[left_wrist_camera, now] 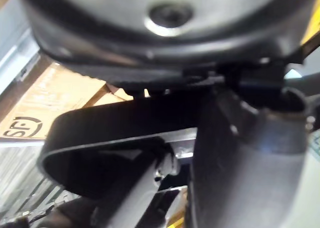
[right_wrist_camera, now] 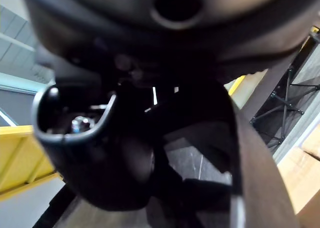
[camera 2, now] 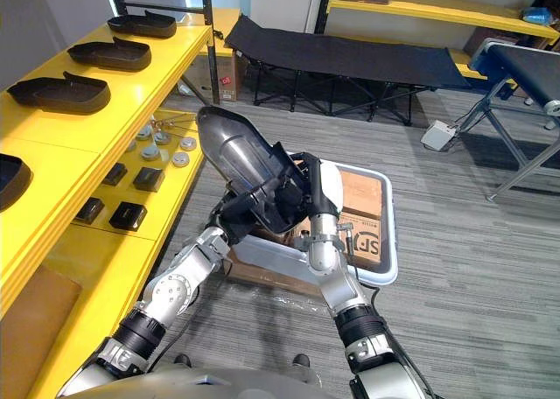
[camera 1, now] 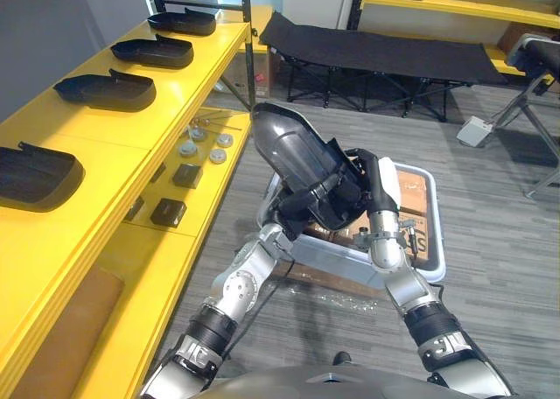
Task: Walk over and take three plastic housings, then place them on the shelf
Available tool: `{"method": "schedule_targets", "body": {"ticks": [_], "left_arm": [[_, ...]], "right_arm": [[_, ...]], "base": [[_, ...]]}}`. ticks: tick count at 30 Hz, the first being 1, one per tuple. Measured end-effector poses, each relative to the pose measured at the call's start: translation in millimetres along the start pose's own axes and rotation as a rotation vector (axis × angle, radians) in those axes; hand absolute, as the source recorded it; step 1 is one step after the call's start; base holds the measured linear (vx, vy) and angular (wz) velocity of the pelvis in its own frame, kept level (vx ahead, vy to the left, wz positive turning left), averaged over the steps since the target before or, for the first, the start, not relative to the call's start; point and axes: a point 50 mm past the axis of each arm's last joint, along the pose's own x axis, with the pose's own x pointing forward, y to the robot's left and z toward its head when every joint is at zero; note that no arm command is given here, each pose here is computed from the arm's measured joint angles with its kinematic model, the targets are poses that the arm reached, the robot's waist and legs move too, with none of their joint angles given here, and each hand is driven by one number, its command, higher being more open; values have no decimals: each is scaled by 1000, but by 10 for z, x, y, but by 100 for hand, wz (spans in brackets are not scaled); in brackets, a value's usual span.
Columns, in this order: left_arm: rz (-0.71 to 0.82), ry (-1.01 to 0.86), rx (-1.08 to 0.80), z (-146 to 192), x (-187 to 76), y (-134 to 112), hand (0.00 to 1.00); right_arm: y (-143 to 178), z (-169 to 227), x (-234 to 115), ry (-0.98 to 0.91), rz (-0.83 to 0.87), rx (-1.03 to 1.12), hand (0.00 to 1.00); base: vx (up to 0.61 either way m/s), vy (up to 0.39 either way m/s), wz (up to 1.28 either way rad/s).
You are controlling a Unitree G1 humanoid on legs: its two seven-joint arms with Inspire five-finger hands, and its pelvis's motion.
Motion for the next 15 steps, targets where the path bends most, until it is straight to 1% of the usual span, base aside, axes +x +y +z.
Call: {"method": "schedule_targets", "body": {"ticks": [1, 7, 12, 15], "left_arm": [[4, 9, -2, -23, 1, 4, 0], [20, -28, -59, -26, 0, -18, 0], [100, -76, -75, 8, -5, 17, 0], [175, -129, -114, 53, -16, 80, 0]], "right_arm": [[38, 18, -10, -1, 8, 12, 0], [124, 58, -38, 3, 24, 60, 0], [160, 116, -83, -14, 11, 120, 0], [193, 230, -167, -53, 2, 172, 0]], "base": [[8, 11, 6], [3, 5, 2], [0, 0, 0], [0, 0, 0]]}}
